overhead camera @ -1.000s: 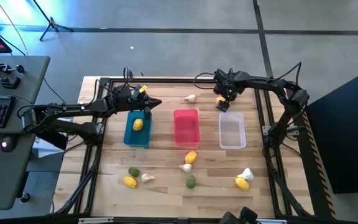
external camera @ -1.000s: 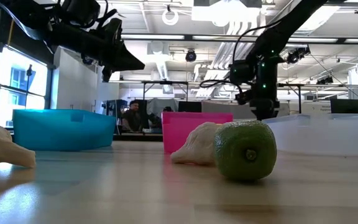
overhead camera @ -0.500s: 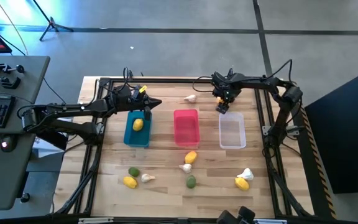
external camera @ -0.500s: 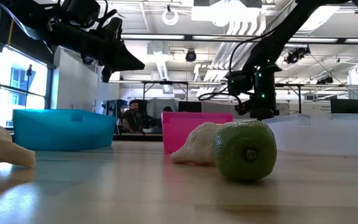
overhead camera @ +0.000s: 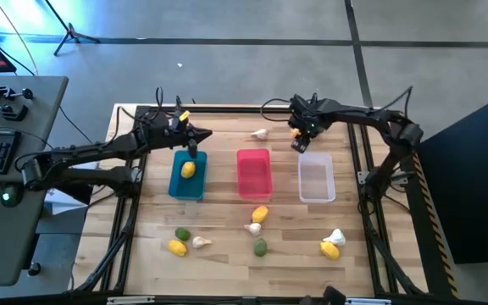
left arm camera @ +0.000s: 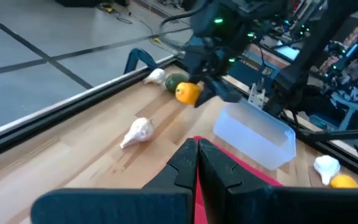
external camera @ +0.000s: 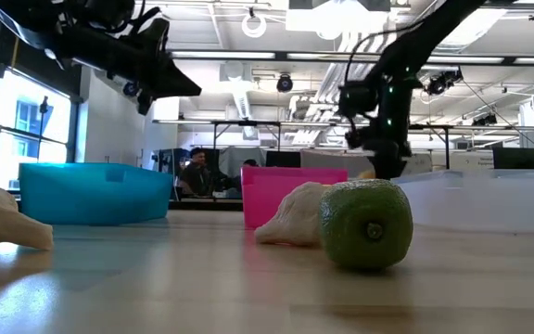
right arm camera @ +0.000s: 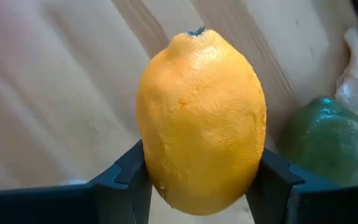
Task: Sort produce into baskets
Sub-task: Put the top yellow lemon into the blue bin
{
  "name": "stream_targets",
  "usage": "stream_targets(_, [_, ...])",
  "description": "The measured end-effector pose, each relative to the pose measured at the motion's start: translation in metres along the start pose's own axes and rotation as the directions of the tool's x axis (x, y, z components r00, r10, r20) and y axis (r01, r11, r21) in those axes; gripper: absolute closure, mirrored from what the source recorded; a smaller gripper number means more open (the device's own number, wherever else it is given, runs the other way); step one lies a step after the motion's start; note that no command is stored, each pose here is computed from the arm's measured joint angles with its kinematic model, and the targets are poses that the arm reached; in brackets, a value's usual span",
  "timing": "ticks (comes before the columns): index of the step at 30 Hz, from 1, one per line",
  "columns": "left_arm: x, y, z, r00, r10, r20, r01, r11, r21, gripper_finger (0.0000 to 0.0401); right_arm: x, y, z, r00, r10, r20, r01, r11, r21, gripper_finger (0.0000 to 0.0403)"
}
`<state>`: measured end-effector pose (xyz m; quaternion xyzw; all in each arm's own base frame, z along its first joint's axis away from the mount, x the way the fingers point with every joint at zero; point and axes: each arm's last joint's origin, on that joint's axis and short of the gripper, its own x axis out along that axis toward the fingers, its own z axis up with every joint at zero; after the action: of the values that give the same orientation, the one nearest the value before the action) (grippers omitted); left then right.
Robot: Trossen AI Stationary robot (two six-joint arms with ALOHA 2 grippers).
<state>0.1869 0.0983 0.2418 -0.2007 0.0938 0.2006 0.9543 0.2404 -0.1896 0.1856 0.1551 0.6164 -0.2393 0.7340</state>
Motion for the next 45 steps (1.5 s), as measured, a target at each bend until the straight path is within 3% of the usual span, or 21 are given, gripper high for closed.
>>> stream_targets(5, [-0.01,0.006,0.002,0.999,0.03,-0.013,-0.03,0.999,0.033,0.0401,-0.026,0.041,0.007,0.985,0.059,0.163,-0.07,0.996,0.062,0.0227])
stream_targets(10, [-0.02,0.012,0.004,0.997,0.071,-0.012,-0.07,0.997,0.028,0.0401,-0.038,0.102,0.018,0.919,0.168,0.356,-0.238,0.958,0.162,0.0227])
stream_targets(18, [-0.038,0.022,0.008,0.983,0.183,0.003,-0.183,0.983,0.019,0.0401,-0.065,0.182,0.024,0.702,0.302,0.645,-0.576,0.774,0.264,0.0228])
stream_targets(24, [-0.05,0.023,0.014,0.97,0.233,0.068,-0.235,0.971,0.033,0.0401,-0.069,0.209,0.023,0.611,0.304,0.731,-0.683,0.669,0.293,0.0228])
stream_targets(29, [-0.054,0.025,0.015,0.96,0.269,0.081,-0.271,0.962,0.024,0.0401,-0.06,0.216,0.027,0.611,0.283,0.739,-0.701,0.626,0.34,0.0228])
stream_targets(35, [-0.055,0.028,0.016,0.954,0.284,0.09,-0.288,0.957,0.027,0.0401,-0.071,0.231,0.062,0.585,0.283,0.76,-0.712,0.628,0.313,0.0228])
stream_targets(39, [-0.056,0.03,0.017,0.95,0.297,0.096,-0.3,0.954,0.022,0.0401,-0.071,0.248,0.094,0.633,0.271,0.725,-0.665,0.67,0.33,0.0228])
stream_targets(45, [-0.058,0.034,0.018,0.942,0.32,0.106,-0.322,0.947,0.002,0.0401,-0.064,0.27,0.138,0.693,0.275,0.667,-0.629,0.682,0.373,0.0228])
